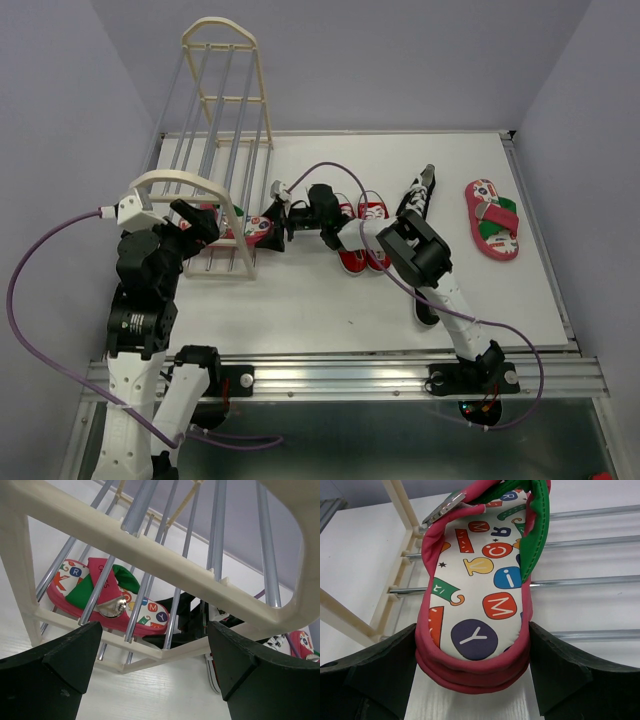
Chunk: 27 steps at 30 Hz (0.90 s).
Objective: Place and organize the shoes onto the shoe shelf
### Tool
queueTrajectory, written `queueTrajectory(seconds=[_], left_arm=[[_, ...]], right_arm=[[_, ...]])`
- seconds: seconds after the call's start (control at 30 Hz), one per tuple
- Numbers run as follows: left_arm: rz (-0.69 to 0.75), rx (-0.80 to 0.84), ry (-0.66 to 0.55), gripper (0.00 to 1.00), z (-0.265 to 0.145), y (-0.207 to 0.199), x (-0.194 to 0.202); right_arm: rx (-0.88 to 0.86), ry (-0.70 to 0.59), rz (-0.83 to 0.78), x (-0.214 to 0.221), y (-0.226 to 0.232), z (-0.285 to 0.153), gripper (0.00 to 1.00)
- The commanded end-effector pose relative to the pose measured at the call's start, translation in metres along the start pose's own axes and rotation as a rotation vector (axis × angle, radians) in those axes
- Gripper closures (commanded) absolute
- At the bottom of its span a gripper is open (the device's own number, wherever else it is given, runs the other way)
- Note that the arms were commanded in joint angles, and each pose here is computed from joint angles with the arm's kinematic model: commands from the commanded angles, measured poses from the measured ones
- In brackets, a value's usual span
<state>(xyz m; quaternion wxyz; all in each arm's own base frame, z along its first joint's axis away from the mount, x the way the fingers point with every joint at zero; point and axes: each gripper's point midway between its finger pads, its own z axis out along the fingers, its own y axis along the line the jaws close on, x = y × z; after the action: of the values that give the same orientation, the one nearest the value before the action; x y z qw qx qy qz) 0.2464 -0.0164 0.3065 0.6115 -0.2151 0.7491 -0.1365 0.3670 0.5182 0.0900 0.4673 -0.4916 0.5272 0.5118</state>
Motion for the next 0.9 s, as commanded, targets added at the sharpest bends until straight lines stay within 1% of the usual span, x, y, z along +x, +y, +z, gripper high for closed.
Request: queueTrajectory(seconds=[0.0, 0.07, 0.1, 0.13, 0.17, 0.2, 0.23, 0.27, 0.3, 0.47, 0.57, 0.67, 0.8, 0.83, 0.87], left_arm=[[0.022, 0.047, -0.024, 0.01, 0.007, -0.008, -0.005], [0.021, 0.049, -0.016, 0.01, 0.008, -0.009, -0.003], [0.021, 0.049, -0.014, 0.01, 0.008, -0.009, -0.003], [0.023, 0.049, -0.014, 0.01, 0.008, -0.009, -0.003], [0.023, 0.049, -0.014, 0.01, 0.008, -0.009, -0.003], [0.024, 0.049, -0.016, 0.01, 0.008, -0.009, -0.003], [0.024, 0.049, -0.018, 0.01, 0.008, -0.008, -0.004], [0.022, 0.052, -0.02, 0.01, 0.007, -0.009, -0.004], [0.022, 0.052, -0.021, 0.01, 0.006, -0.009, -0.004], [0.014, 0.049, -0.027, 0.01, 0.004, -0.008, -0.004], [0.01, 0.051, -0.03, 0.01, 0.002, -0.008, -0.005], [0.004, 0.037, -0.033, 0.01, 0.002, -0.006, -0.006], [-0.001, 0.022, -0.035, 0.01, -0.001, -0.004, -0.008], [-0.001, 0.017, -0.036, 0.01, -0.001, -0.003, -0.008], [-0.003, 0.017, -0.038, 0.01, -0.002, -0.003, -0.009]], right_arm=[[-0.034, -0.074, -0.147, -0.038, -0.001, 0.011, 0.7], [-0.035, -0.049, -0.134, -0.029, -0.002, 0.011, 0.62], [-0.036, -0.034, -0.127, -0.023, -0.001, 0.01, 0.47], [-0.035, -0.03, -0.124, -0.022, -0.001, 0.009, 0.42], [-0.036, -0.026, -0.121, -0.02, 0.001, 0.008, 0.39], [-0.038, -0.025, -0.121, -0.021, 0.002, 0.007, 0.3], [-0.036, -0.019, -0.113, -0.018, 0.003, 0.006, 0.25], [-0.041, -0.016, -0.109, -0.018, 0.004, 0.005, 0.17], [-0.044, -0.017, -0.109, -0.02, 0.005, 0.005, 0.0], [-0.036, -0.011, -0.108, -0.023, 0.01, -0.001, 0.0], [-0.024, -0.021, -0.129, -0.036, 0.012, -0.005, 0.0], [-0.009, -0.026, -0.118, -0.044, 0.014, -0.008, 0.0], [0.089, -0.027, -0.119, -0.058, 0.009, -0.02, 0.0], [0.135, -0.012, -0.108, -0.052, 0.007, -0.027, 0.0], [0.169, -0.035, -0.116, -0.071, 0.005, -0.035, 0.0]])
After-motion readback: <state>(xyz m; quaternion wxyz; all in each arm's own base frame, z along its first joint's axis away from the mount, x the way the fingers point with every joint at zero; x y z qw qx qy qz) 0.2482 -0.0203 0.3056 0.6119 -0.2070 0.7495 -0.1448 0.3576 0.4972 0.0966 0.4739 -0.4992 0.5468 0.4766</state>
